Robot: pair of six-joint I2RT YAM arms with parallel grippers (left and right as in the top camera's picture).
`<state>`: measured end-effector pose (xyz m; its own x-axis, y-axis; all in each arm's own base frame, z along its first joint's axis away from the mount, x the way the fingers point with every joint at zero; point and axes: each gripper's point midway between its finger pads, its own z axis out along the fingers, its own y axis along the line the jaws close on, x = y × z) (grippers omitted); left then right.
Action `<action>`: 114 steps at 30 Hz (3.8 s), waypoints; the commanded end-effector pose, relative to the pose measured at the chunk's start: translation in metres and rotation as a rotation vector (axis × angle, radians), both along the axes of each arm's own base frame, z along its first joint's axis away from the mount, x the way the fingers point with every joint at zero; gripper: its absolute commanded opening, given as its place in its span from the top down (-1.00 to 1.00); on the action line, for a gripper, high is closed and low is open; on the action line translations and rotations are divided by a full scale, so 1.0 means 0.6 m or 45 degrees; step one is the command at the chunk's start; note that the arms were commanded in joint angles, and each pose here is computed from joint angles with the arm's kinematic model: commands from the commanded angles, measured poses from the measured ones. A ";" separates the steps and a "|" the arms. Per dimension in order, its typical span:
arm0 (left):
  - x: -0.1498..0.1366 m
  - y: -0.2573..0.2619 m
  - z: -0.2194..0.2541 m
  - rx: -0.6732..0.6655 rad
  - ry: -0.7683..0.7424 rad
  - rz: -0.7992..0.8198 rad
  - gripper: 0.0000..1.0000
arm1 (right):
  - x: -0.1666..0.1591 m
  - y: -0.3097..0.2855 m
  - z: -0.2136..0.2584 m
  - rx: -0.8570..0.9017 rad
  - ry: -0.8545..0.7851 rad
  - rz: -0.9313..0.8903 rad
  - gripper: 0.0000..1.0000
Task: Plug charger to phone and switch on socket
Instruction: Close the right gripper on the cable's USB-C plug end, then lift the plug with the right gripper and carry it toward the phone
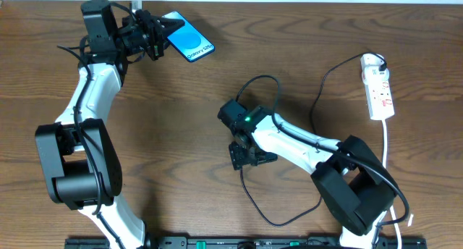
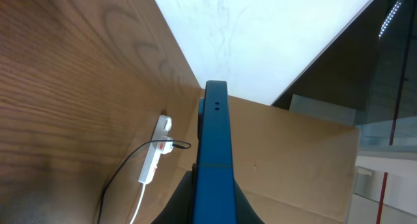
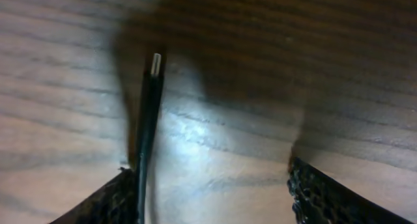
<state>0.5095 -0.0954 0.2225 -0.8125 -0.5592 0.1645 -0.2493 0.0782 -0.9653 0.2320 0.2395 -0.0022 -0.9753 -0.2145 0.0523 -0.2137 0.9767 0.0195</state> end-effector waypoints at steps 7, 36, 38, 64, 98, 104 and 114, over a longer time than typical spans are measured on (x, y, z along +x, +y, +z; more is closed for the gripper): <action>-0.010 -0.001 0.044 -0.004 -0.081 -0.033 0.85 | 0.012 -0.002 -0.038 -0.056 -0.034 -0.001 -0.35; -0.010 -0.001 0.044 -0.004 -0.081 -0.033 0.85 | 0.044 -0.011 -0.037 -0.095 -0.147 -0.087 0.41; -0.010 -0.001 0.044 -0.004 -0.081 -0.033 0.85 | 0.044 -0.011 -0.037 -0.095 -0.147 -0.087 0.49; -0.010 -0.001 0.044 -0.004 -0.081 -0.034 0.85 | 0.055 -0.019 -0.035 -0.129 -0.192 -0.087 0.98; 0.004 0.008 0.044 0.040 -0.127 0.027 0.85 | 0.353 0.063 0.311 1.366 -0.392 0.063 0.98; 0.015 0.013 0.057 0.059 -0.200 0.057 0.85 | 0.319 0.075 0.370 1.630 -0.479 0.460 0.98; 0.019 0.013 0.073 0.067 -0.279 0.057 0.85 | 0.290 0.075 0.395 1.762 -0.571 0.734 0.98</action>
